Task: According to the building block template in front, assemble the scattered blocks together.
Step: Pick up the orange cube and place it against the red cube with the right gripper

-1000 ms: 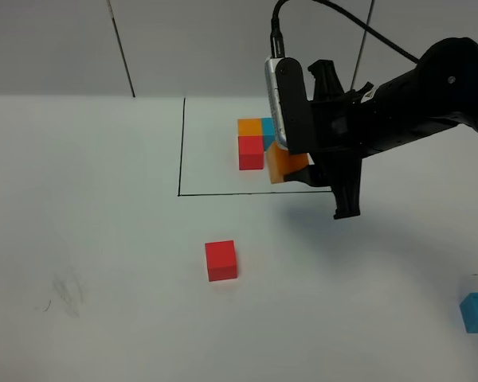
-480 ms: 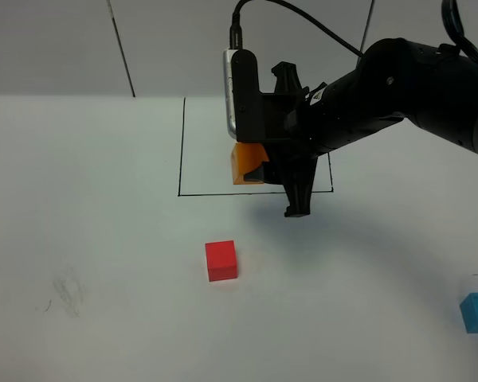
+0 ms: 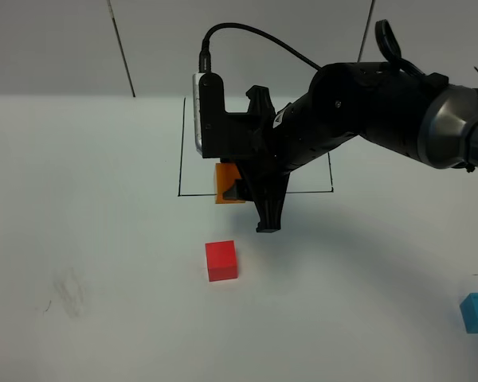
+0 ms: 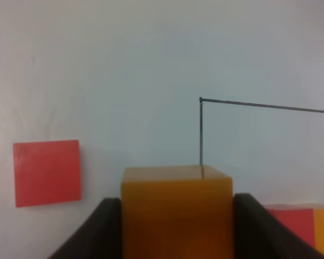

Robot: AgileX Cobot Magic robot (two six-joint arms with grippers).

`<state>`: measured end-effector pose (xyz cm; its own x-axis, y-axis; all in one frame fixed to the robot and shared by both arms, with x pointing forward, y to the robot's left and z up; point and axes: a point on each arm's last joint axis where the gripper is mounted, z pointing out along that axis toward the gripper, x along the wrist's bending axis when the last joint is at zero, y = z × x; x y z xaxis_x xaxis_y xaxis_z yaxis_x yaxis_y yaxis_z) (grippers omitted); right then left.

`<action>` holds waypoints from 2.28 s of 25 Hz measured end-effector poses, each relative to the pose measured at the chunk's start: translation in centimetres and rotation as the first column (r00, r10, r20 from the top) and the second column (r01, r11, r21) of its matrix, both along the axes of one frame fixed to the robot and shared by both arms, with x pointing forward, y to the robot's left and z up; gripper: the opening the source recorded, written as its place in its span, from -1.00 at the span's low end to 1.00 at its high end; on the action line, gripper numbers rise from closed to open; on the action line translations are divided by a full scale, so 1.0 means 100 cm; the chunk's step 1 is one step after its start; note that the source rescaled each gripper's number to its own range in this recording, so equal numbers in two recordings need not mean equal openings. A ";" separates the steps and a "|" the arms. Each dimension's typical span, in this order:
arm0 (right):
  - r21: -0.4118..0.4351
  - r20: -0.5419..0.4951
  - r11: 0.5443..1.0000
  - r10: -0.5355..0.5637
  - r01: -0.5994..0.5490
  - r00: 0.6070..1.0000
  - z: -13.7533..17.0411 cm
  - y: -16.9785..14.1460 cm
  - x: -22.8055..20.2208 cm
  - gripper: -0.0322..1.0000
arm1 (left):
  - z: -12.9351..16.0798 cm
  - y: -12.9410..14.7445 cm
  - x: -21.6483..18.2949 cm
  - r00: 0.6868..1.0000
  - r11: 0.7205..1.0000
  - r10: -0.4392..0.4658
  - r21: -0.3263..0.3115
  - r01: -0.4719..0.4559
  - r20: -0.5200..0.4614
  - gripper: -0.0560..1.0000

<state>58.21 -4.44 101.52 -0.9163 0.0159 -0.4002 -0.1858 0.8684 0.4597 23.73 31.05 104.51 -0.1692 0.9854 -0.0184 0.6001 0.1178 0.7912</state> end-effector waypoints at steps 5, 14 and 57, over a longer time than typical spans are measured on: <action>-0.063 0.018 0.994 0.095 -0.094 0.995 -0.006 0.002 0.002 -0.01 | 0.000 0.000 0.000 1.000 1.000 0.000 0.000 0.000 0.000 -0.88; -0.200 0.113 0.924 0.354 -0.327 0.928 -0.012 0.002 0.002 -0.01 | 0.000 0.000 0.000 1.000 1.000 0.000 0.000 0.000 0.000 -0.88; -0.433 0.110 0.668 0.706 -0.605 0.700 -0.023 0.003 -0.005 -0.01 | 0.000 0.000 0.000 1.000 1.000 0.000 0.000 0.000 0.000 -0.88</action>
